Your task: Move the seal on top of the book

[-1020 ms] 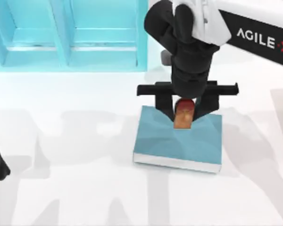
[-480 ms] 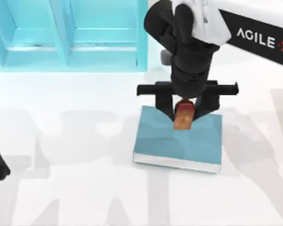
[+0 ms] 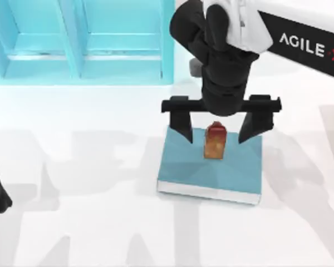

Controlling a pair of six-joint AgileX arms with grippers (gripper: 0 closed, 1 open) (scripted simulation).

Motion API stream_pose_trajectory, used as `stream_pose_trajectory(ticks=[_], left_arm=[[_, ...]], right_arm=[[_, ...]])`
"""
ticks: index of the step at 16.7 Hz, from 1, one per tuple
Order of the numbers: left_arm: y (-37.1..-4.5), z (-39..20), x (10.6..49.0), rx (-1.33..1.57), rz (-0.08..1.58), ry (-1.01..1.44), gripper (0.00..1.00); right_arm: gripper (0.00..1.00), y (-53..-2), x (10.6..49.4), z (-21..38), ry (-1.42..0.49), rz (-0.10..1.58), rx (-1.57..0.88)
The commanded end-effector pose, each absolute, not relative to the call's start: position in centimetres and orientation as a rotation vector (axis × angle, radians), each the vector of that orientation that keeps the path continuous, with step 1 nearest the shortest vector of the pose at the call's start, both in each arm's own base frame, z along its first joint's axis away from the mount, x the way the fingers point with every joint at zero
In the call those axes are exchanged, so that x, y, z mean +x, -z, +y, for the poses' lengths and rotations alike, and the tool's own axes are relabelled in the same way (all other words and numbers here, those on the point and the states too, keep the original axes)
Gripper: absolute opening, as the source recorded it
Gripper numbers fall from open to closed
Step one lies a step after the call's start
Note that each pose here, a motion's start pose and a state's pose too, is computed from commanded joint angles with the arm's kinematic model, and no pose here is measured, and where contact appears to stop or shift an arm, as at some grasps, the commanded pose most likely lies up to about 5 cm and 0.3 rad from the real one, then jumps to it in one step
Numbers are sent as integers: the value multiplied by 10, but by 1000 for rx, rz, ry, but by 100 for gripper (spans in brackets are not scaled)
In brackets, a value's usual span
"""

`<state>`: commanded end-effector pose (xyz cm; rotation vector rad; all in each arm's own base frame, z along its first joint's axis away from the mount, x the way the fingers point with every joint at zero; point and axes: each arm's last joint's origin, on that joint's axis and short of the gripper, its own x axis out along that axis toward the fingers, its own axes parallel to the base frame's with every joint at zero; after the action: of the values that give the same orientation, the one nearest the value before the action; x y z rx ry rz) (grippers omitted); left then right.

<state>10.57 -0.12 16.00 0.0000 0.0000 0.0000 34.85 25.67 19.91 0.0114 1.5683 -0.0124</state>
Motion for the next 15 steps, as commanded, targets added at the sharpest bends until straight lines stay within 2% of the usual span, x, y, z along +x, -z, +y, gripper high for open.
stream_pose_trajectory(ticks=[8,15], left_arm=[[-160,-1,106,0,0,0,100],[-160,-1,106,0,0,0,100]], right_arm=[[100,-200,349,256,14,1568,12],[100,-221,349,257,15,1577,10]])
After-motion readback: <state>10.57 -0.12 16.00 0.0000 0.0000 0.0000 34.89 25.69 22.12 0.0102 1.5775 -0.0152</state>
